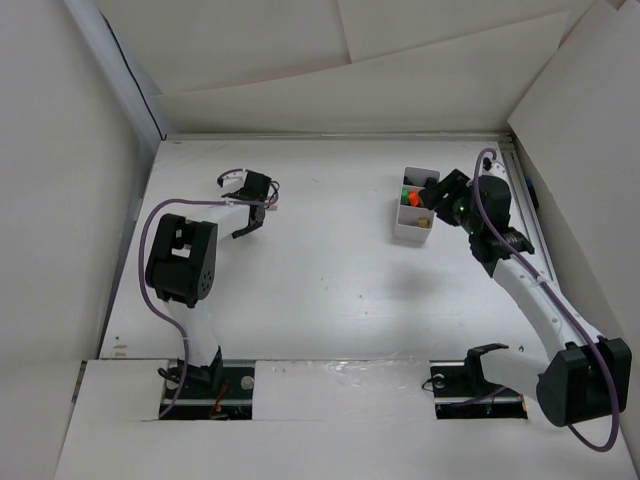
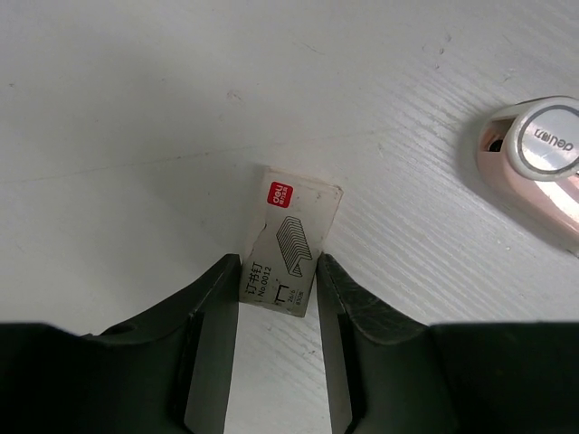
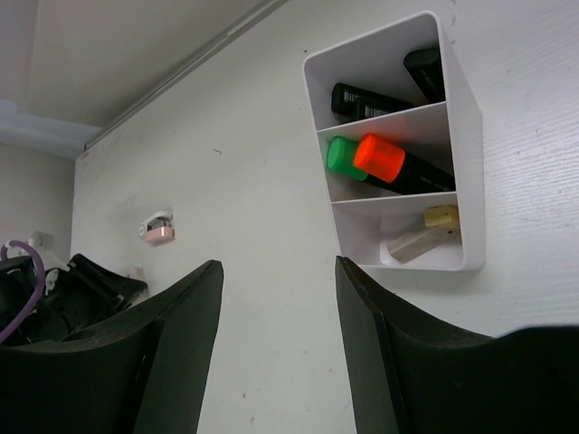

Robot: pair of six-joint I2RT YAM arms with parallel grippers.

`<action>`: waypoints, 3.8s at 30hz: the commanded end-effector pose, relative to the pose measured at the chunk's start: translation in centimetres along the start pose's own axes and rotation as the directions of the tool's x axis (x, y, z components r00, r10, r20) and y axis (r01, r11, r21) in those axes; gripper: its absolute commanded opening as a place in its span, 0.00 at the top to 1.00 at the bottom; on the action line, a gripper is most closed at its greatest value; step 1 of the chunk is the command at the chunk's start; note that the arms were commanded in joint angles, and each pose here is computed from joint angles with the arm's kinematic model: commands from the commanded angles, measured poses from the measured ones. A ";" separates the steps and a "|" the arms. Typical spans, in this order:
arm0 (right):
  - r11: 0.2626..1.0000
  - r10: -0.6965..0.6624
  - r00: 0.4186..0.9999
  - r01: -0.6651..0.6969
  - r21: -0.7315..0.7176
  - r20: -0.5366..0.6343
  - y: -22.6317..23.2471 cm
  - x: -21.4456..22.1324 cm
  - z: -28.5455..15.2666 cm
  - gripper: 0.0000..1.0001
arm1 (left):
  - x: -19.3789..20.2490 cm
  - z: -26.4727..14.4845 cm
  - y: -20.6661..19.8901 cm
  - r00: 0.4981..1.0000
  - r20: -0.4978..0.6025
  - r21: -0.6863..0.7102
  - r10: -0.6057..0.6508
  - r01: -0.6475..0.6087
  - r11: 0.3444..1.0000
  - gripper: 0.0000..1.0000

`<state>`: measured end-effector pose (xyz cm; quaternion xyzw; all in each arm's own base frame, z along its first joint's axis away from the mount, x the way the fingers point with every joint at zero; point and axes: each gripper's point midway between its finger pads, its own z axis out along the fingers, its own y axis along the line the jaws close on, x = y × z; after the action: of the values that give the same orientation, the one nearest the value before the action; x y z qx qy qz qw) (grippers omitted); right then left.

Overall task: Sort the stationery into containers
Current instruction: Pick up the stationery from the center of the board, then place the stationery in the storage box.

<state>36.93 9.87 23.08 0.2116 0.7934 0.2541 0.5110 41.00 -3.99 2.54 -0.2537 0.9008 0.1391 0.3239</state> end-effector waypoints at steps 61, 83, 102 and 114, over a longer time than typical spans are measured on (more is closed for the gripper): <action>0.870 -0.262 0.824 -0.023 -0.492 -0.503 15.8 18.1 4.4 0.38 | 7.2 -23.9 -12.8 0.968 0.238 0.956 0.079 -0.248 0.155 0.83; 0.875 -0.237 0.816 -0.055 -0.481 -0.526 15.3 18.6 4.6 0.90 | 6.4 -24.4 -12.8 0.964 0.261 0.949 0.053 -0.266 0.171 0.64; 0.933 -0.091 0.912 -0.061 -0.354 -0.399 9.8 10.9 6.0 0.92 | 4.7 -25.3 -11.2 0.955 0.292 0.939 -0.046 -0.277 0.204 0.40; 0.996 0.044 0.999 -0.042 0.076 -0.023 -2.5 1.7 5.7 0.94 | 4.0 -20.3 -10.0 0.980 0.182 0.901 -0.080 -0.134 0.412 0.40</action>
<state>40.60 13.32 17.83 0.1978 0.8228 0.2987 0.4411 32.74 -23.14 14.34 0.0217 0.7989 -0.3545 0.4854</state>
